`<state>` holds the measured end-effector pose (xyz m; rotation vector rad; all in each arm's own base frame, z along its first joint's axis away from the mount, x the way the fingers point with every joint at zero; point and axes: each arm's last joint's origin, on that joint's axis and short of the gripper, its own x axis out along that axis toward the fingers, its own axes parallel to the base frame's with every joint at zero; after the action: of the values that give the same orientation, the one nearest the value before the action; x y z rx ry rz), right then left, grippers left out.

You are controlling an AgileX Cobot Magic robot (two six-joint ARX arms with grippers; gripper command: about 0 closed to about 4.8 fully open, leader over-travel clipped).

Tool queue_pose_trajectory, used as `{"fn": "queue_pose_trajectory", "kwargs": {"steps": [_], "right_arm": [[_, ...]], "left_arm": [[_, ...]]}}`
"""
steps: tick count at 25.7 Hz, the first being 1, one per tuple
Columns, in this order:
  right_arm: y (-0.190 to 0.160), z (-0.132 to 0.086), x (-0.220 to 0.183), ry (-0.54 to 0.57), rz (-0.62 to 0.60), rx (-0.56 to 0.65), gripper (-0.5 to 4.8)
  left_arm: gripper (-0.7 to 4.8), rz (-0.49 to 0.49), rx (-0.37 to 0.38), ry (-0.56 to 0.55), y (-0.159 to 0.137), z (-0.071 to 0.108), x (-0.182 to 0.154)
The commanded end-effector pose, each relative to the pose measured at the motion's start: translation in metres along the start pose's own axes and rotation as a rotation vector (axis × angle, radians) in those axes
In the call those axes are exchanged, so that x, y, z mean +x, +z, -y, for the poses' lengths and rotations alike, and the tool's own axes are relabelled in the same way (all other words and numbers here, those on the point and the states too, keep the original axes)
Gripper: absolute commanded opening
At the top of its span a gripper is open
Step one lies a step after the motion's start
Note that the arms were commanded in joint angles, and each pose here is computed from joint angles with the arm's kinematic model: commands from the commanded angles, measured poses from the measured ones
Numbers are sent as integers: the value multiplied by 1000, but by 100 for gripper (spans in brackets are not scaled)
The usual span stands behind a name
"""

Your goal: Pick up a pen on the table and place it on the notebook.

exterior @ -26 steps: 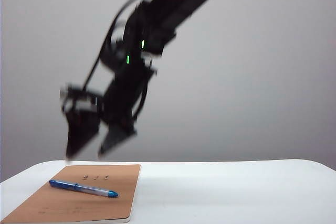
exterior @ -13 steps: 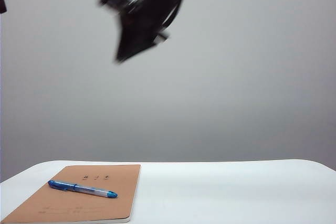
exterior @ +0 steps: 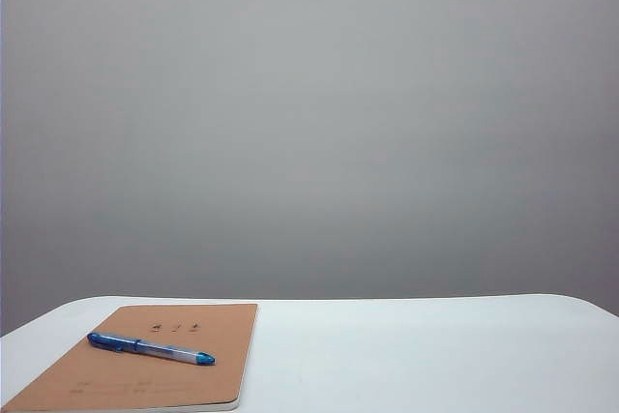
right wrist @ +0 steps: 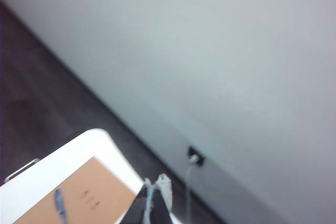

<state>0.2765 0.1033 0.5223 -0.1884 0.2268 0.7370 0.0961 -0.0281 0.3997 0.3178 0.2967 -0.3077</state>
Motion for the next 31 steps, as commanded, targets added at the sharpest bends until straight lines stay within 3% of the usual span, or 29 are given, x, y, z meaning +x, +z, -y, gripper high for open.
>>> {"fn": "queue_pose_trajectory", "kwargs": {"steps": [1,5,8,13,16,20,23,27,31], "right_arm": [[7,-8,-35,-58,60,-23,-9],[-5,-21,-67,-174,133,-70,-8],[-29,-32,-80,-202,194,-60,-8],[-110,-48,-89,-360,273,26,-8],[-172,-61,-92,-417,343,109,-8],[-243,-74,-92,-504,340,153,-8],[-275,-80,-93,-514,375,187,-8],[-301,-91,-104,-514,470,207,-7],[-327,-96,-109,-518,547,270,-6]], "left_arm": [[-6,31,-20,103,-11,0,-9],[-6,59,-49,148,-30,4,-12],[-6,71,-85,163,-44,8,-11],[-5,149,-125,193,-69,14,-7],[-5,262,-157,268,-88,18,-11],[-5,356,-273,286,-119,26,-5],[-5,361,-284,299,-139,31,3],[-6,390,-411,263,-146,34,8],[-5,377,-321,217,-152,37,16]]}}
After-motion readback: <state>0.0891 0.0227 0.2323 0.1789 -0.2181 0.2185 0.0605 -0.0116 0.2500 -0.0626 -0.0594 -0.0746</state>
